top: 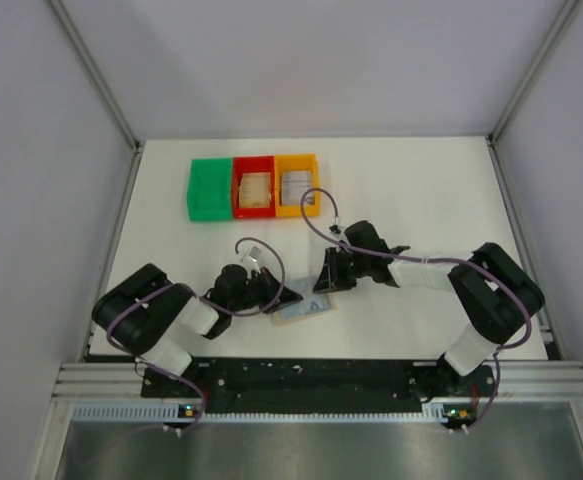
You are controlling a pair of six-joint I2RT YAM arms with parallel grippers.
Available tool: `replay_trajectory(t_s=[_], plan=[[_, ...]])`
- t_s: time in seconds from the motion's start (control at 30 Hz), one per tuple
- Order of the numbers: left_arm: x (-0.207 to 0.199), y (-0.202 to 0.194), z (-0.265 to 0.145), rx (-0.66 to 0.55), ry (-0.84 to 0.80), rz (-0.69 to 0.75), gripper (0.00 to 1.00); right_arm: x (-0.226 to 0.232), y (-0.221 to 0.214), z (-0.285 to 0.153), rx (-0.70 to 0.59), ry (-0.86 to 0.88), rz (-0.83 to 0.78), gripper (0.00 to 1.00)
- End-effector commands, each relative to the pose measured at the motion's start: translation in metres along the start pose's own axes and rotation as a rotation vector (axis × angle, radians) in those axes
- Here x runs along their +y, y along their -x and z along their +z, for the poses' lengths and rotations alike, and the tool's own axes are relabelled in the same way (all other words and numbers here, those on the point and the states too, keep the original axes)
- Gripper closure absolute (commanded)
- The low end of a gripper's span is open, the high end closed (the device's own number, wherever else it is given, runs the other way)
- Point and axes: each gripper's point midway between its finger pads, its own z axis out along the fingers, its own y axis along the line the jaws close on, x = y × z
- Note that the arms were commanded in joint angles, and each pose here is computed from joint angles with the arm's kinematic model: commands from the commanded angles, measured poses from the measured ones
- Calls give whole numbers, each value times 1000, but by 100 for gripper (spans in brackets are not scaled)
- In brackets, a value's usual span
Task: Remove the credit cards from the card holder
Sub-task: Remove the credit card from the card holder.
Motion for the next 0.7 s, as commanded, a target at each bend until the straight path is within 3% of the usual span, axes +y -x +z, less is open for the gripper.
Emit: replay_trajectory(t_s=[0.0,0.43,0.67], plan=[[-36,8,-7,-34,-182,45,100,-5,2,2,-12,-26,5,77],[-42,9,-14,-48,-222,61,100,-13,-1,2,-13,-20,35,74],[-46,9,-14,-46,-243,68,100,5,-2,2,8,81,-15,79]])
